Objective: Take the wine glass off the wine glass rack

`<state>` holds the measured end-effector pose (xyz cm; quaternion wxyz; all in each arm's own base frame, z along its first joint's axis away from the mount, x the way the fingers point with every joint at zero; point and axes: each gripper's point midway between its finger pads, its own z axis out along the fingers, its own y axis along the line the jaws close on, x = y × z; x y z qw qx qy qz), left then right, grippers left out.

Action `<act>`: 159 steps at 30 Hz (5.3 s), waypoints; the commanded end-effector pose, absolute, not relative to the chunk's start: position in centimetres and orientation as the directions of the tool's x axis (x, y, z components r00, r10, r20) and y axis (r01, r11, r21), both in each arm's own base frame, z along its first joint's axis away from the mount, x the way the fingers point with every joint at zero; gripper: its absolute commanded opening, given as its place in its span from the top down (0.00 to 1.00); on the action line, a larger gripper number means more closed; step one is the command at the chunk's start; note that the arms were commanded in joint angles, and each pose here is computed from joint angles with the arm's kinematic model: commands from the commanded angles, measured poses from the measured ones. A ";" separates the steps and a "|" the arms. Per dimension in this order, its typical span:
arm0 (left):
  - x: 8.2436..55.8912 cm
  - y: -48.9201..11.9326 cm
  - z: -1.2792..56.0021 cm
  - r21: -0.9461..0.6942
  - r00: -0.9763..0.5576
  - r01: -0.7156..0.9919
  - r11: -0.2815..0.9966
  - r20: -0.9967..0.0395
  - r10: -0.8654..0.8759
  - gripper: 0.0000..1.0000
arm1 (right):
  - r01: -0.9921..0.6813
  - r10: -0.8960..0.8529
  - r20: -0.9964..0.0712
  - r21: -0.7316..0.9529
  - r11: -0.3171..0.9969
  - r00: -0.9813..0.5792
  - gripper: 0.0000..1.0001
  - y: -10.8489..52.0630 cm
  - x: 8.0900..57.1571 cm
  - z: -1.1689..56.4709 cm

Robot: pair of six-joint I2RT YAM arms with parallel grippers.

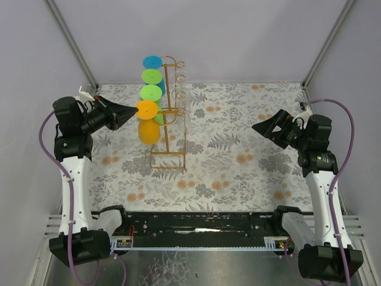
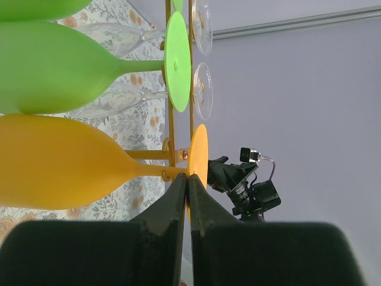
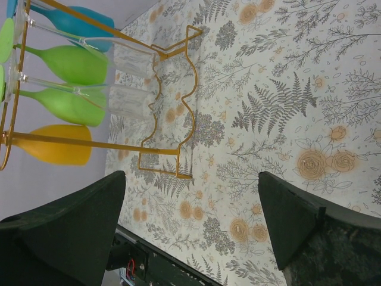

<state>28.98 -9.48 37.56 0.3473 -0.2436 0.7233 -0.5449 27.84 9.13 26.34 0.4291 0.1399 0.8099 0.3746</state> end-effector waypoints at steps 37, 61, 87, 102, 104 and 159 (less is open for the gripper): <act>28.9 -7.8 37.7 -0.949 -0.579 0.042 0.312 -0.277 -0.766 1.00 | -0.144 0.515 -0.638 0.696 0.703 -0.573 0.01 9.2 27.3 27.1; 29.6 -7.0 37.7 -0.953 -0.531 0.031 0.302 -0.272 -0.803 1.00 | -0.145 0.512 -0.640 0.694 0.705 -0.573 0.01 9.2 27.0 26.9; 27.9 -2.8 45.0 -0.783 -0.192 0.110 0.612 -0.621 -0.760 1.00 | -0.163 0.498 -0.658 0.681 0.714 -0.564 0.01 9.2 26.7 27.6; 26.2 -5.8 61.1 -0.232 0.113 0.545 0.806 -0.932 -0.345 1.00 | -0.219 0.500 -0.709 0.660 0.718 -0.498 0.01 8.8 30.4 33.5; 26.5 -6.2 62.0 -0.192 0.130 0.582 0.790 -0.937 -0.324 1.00 | -0.228 0.501 -0.721 0.653 0.722 -0.479 0.01 8.7 31.1 35.1; 24.7 -40.7 39.5 0.805 0.578 0.553 0.215 -0.556 0.598 1.00 | -0.062 0.411 -0.796 0.485 0.872 -0.444 0.01 5.1 26.4 41.0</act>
